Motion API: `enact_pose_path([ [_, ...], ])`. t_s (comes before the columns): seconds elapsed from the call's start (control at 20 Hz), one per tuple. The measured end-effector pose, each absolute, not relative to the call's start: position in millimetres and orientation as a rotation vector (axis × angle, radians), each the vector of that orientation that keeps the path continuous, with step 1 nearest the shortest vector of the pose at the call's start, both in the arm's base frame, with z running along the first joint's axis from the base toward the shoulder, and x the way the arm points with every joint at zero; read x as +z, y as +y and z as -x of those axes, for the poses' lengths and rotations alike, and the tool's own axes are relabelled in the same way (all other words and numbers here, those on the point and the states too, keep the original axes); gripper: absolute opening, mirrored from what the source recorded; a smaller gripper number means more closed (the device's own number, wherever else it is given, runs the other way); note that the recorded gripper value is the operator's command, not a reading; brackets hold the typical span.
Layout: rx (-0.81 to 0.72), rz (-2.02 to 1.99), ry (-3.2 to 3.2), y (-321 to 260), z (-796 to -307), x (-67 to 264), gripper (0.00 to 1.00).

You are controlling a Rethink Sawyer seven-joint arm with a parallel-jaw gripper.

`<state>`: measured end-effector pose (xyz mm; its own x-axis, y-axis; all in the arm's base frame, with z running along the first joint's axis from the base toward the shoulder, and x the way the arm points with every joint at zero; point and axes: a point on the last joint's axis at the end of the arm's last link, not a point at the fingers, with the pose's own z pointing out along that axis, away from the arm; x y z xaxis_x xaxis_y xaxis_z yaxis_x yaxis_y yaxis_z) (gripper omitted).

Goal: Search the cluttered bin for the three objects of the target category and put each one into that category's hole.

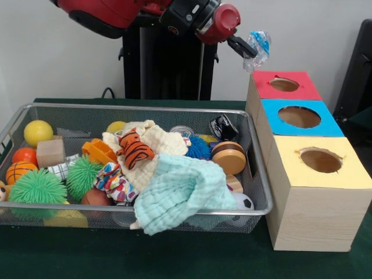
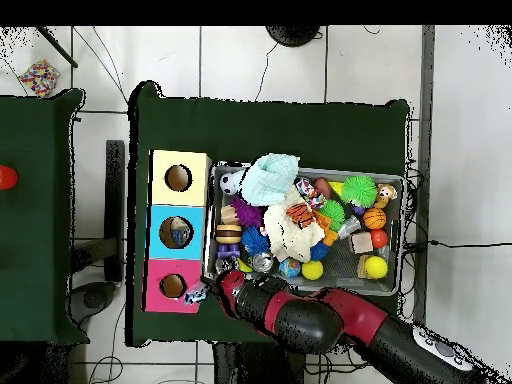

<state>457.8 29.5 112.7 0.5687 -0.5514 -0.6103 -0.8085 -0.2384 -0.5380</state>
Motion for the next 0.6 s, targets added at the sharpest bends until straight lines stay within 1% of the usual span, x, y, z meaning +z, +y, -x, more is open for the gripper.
enact_pose_path([
  [0.2, 0.434, 1.953, 1.16, 38, -457, 117, 0.0],
  [0.4, 0.508, 1.99, 1.241, 57, -453, 128, 0.0],
  [0.6, 0.539, 2.004, 1.296, 64, -449, 134, 0.0],
])
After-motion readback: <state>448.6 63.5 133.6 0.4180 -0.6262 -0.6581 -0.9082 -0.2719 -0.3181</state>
